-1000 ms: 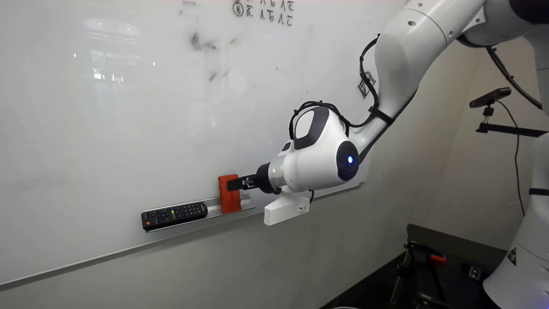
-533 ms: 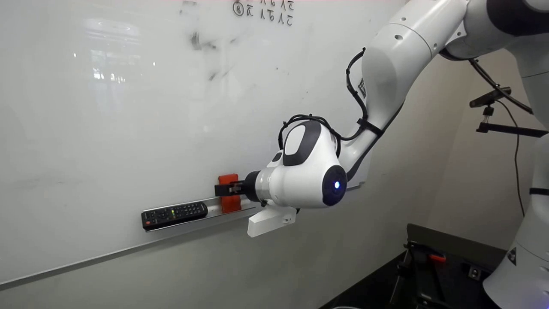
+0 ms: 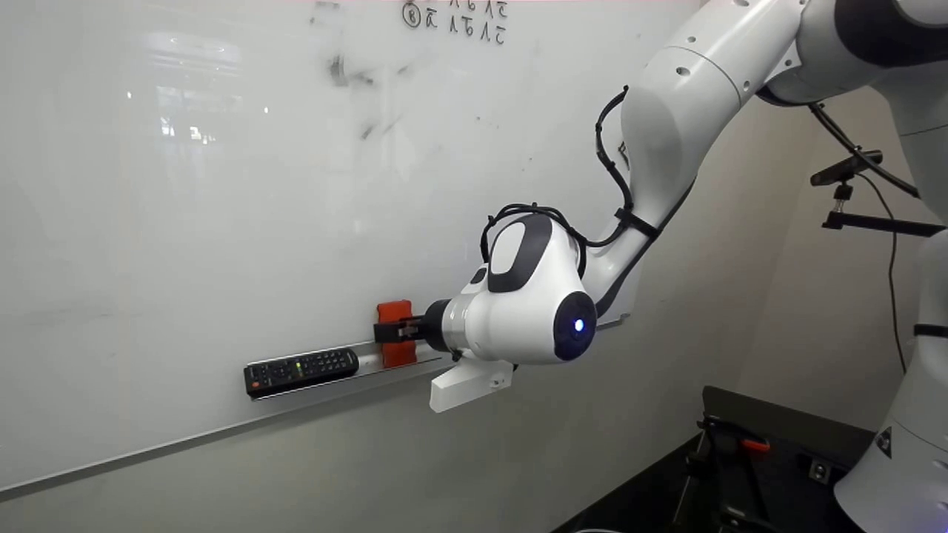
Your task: Use the orange eraser to wipe the bottom right corner of the whiteboard
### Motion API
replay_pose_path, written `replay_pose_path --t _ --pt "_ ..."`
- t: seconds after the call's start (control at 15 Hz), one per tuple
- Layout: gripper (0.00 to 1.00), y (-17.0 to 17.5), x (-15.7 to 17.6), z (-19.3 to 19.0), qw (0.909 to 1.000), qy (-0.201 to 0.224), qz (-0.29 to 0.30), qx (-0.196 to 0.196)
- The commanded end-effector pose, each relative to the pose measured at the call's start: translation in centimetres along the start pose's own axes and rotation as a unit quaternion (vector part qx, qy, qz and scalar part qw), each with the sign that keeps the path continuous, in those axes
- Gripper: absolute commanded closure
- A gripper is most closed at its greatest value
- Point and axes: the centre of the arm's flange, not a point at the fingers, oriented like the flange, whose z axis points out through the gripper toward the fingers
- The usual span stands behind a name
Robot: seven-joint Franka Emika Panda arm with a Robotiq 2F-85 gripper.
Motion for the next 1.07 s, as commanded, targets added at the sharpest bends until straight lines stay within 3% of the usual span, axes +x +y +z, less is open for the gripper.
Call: replay_pose_path --t 0.0,1.0 --pt "0.00 -0.1 -0.2 0.9 1.0000 -0.006 -0.005 -0.001" --pt "0.00 -0.7 -0.4 2.6 0.9997 -0.014 -0.002 -0.020"
